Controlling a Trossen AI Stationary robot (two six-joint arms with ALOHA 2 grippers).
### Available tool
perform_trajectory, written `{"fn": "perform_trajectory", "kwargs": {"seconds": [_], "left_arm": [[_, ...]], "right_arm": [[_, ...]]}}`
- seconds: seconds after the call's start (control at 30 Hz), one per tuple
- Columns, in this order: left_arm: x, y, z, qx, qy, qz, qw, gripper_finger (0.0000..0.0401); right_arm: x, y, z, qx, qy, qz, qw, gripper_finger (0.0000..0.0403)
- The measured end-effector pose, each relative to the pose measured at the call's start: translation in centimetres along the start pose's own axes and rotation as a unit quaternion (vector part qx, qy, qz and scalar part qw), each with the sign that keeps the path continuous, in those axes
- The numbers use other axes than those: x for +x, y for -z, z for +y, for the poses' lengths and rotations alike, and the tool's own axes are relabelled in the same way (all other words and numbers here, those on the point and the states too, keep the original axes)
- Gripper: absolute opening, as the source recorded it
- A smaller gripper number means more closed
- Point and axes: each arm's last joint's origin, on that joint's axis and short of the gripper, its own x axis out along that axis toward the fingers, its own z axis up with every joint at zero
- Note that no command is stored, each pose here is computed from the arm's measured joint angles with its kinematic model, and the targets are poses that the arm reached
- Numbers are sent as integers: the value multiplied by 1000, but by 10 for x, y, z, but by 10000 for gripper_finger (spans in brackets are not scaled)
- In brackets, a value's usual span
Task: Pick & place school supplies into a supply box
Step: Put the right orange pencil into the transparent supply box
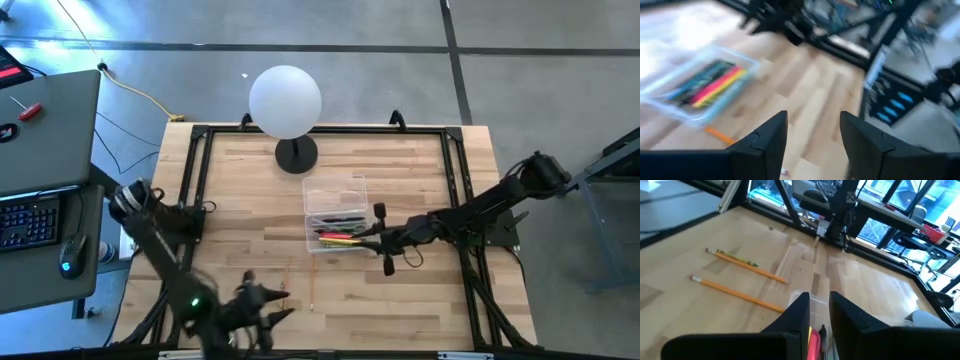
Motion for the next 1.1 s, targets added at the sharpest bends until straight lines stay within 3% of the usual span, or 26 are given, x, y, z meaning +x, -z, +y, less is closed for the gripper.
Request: {"fn": "perform_trajectory", "kwargs": {"seconds": [0.13, 0.23, 0.37, 0.6, 0.73, 0.9, 1.1], "left_arm": [[-12, 23, 5, 3, -50, -87, 995, 214], [-8, 29, 7, -5, -62, -110, 992, 214], [7, 31, 5, -25, -64, -82, 994, 214], [37, 22, 13, -4, -76, 5, 997, 214], [44, 13, 19, -11, -95, -10, 995, 214], [44, 10, 19, -18, -91, -2, 996, 214], [34, 17, 13, -20, -65, 22, 997, 214]], "right_arm": [[-1, -2, 0, 16, -6, -11, 1000, 48], [-1, -3, 3, 34, -63, -25, 997, 46], [-3, -5, 12, 30, -190, -57, 980, 50], [1, -16, 31, -1, -202, -78, 976, 61], [26, -29, 50, -38, -222, -76, 971, 71], [76, -25, 69, -83, -243, -4, 966, 82], [128, -18, 83, -97, -322, 72, 939, 100]]}}
